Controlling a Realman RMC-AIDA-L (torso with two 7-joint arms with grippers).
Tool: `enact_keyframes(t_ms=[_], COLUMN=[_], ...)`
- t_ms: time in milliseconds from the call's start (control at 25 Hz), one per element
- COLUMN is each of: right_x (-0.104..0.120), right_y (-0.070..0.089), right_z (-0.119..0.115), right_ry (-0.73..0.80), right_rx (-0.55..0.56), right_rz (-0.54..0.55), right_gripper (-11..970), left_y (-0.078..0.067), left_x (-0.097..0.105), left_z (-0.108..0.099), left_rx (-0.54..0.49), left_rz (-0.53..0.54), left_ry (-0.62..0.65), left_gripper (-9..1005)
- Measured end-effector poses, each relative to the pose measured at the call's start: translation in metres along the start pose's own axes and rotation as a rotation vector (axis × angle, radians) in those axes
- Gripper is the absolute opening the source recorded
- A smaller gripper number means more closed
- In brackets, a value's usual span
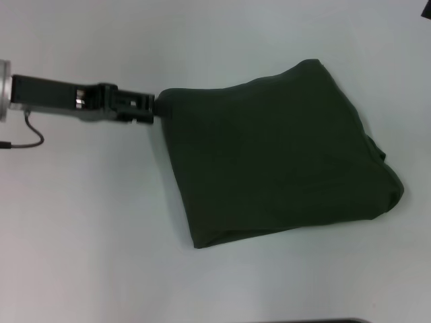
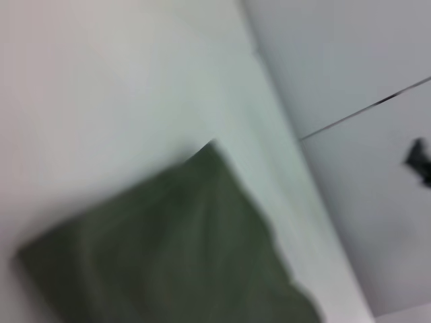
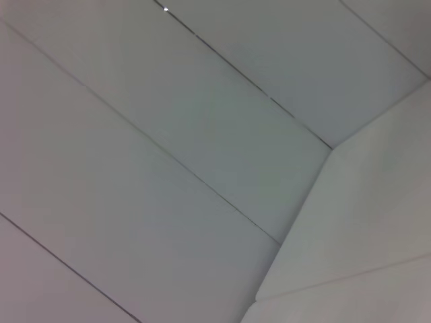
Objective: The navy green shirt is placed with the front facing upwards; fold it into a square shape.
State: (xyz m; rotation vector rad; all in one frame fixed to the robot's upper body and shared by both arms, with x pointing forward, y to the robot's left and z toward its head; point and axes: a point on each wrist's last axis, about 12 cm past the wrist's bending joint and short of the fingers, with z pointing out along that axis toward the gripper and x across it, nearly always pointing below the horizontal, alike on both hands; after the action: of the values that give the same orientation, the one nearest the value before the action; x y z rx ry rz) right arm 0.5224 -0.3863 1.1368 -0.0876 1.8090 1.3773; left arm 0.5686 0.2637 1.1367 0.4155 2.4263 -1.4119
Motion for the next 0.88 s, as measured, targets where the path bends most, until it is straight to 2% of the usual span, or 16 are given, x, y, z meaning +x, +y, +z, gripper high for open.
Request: enact_keyframes(t_ms=[80, 200, 360, 400, 480, 680, 800, 880], right_x=[0.002, 0.01, 0.034, 0.051, 0.059, 0.089, 0.109, 0.121], right_y=[0.0, 0.002, 0.007, 0.01, 0.012, 0.018, 0.021, 0.018], right_z=[0.005, 0.015, 0.031, 0.038, 0.041, 0.048, 0.049, 0.054], right_ry=[0.008, 0.051, 0.097, 0.13, 0.152, 0.241, 0.2, 0.187], right_rx=[-0.008, -0.029, -0.058, -0.071, -0.08, -0.206, -0.308, -0.321], right_rz=[-0.029, -0.134, -0.392, -0.501, -0.535, -0.547, -0.61, -0.66], right_gripper=[902, 924, 922, 922, 921, 919, 918, 917], left_y=[-0.003, -0.004, 0.004, 0.006, 0.008, 0.006, 0.008, 0.009], left_x=[0.002, 0.012, 0.036, 0.042, 0.054, 0.078, 0.087, 0.09], left_z=[-0.005, -0.009, 0.0, 0.002, 0.006, 0.002, -0.004, -0.006], left_rx=[0.051, 0.118, 0.118, 0.109, 0.106, 0.143, 0.147, 0.147], left_rz=[0.094, 0.277, 0.49, 0.526, 0.598, 0.722, 0.724, 0.719], left_ry=[-0.051, -0.145, -0.256, -0.273, -0.294, -0.34, -0.363, -0.374], left_gripper=[670, 668, 667, 667, 666, 665, 664, 664])
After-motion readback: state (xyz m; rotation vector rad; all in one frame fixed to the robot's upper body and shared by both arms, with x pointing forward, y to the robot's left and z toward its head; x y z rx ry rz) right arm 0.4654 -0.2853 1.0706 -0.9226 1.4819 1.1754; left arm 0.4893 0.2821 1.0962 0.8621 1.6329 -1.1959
